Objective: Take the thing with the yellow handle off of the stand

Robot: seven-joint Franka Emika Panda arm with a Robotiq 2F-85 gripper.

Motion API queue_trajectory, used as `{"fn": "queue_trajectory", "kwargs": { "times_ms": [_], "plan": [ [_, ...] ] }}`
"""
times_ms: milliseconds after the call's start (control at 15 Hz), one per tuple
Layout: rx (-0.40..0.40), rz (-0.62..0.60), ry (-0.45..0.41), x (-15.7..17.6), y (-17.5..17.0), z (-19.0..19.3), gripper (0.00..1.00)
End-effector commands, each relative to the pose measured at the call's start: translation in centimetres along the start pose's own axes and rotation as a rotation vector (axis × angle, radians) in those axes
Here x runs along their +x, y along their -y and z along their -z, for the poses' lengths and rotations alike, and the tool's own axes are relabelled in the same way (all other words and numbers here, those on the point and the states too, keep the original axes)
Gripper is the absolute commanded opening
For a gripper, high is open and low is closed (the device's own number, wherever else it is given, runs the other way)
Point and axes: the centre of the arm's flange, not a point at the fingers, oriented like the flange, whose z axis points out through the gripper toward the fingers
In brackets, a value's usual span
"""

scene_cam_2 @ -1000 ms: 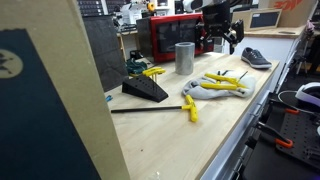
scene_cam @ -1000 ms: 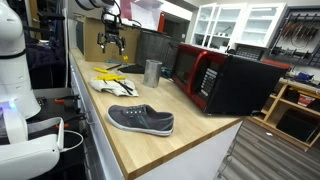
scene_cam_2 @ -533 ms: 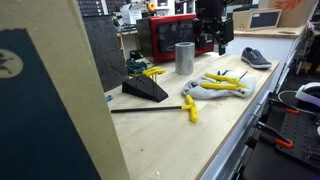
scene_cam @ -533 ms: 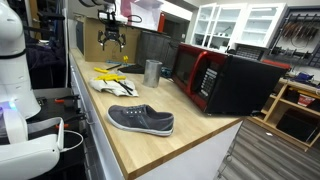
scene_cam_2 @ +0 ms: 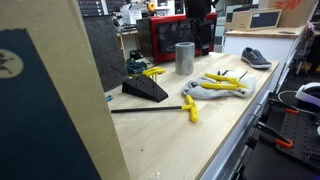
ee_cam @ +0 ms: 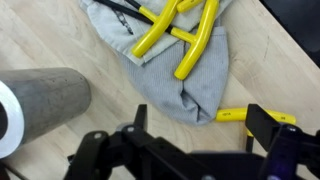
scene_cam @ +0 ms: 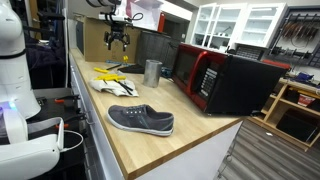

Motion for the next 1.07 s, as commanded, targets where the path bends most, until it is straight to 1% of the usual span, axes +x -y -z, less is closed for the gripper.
{"fn": "queue_trajectory", "kwargs": {
  "times_ms": [0,267,600,800,933,1000],
  "plan": [
    [0.045,-0.193,-0.042,0.6,-2.1,2.5,1.00],
    [0.096,-0.397,-0.092,0.2,-4.0,4.5,1.00],
    [0.164,-0.655,-0.151,0.1,-5.1,6.1,1.00],
    [0.193,-0.806,-0.193,-0.1,-5.2,7.4,1.00],
    [0.186,-0.905,-0.232,-0.2,-5.3,8.3,1.00],
    [0.183,-0.818,-0.190,0.0,-5.5,7.1,1.00]
  ]
}}
